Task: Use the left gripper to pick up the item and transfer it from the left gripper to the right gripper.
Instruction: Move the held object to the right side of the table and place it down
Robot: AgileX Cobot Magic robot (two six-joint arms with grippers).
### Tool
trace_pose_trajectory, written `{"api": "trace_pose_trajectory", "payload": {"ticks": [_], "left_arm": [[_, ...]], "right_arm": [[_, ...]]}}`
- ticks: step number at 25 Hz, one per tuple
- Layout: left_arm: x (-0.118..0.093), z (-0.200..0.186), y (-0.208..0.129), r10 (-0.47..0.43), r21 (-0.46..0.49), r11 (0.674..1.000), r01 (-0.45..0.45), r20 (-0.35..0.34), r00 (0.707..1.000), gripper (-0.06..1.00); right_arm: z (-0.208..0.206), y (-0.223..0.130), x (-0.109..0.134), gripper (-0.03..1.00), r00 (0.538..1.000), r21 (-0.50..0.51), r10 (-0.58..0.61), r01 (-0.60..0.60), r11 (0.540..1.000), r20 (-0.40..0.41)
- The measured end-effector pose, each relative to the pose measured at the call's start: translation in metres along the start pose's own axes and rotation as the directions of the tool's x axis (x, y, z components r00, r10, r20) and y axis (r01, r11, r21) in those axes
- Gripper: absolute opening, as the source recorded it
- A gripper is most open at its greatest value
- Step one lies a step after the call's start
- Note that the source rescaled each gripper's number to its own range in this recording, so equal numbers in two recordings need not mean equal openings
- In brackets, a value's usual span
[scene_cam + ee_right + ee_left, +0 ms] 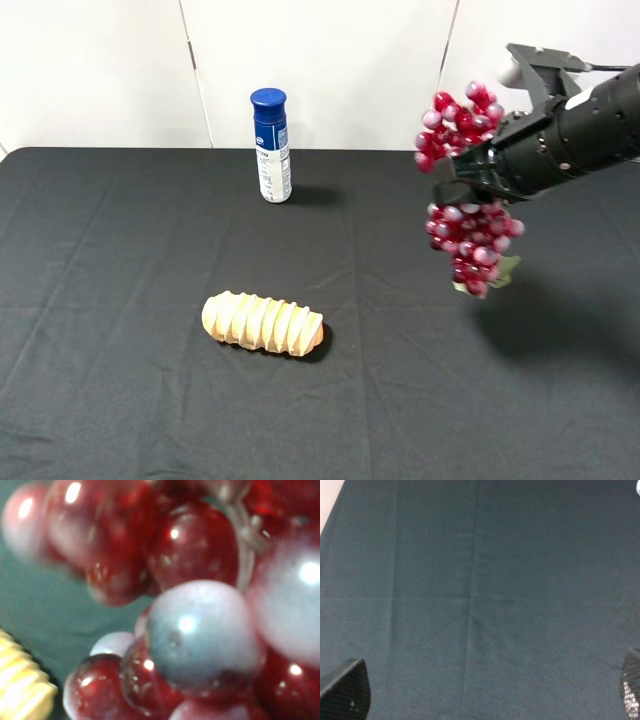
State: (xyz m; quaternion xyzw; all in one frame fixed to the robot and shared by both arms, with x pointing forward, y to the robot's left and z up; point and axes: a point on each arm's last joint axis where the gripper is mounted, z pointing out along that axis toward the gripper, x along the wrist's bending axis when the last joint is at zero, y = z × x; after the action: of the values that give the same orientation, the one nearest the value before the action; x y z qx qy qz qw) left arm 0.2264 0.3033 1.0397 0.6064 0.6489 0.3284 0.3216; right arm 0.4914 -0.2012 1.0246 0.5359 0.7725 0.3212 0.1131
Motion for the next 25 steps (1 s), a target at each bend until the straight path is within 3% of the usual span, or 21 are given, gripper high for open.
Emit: {"api": "trace_pose_trajectory", "payload": {"ticks": [5, 13, 25], "left_arm": [[0.0, 0.0, 0.0, 0.0, 0.0, 1.0, 0.0, 0.0, 1.0, 1.0], [0.0, 0.0, 0.0, 0.0, 0.0, 1.0, 0.0, 0.0, 1.0, 1.0], [0.0, 0.0, 0.0, 0.0, 0.0, 1.0, 0.0, 0.0, 1.0, 1.0]], "right_arm": [[0.002, 0.005, -0.011, 0.0, 0.999, 0.124, -0.022, 0.018, 0.992, 0.03], [0.027, 0.021, -0.016, 0.0, 1.0, 0.316, -0.026, 0.029, 0.948, -0.011], [0.063, 0.061, -0.024, 0.0, 0.999, 0.333, -0.033, 0.039, 0.942, -0.023]]}}
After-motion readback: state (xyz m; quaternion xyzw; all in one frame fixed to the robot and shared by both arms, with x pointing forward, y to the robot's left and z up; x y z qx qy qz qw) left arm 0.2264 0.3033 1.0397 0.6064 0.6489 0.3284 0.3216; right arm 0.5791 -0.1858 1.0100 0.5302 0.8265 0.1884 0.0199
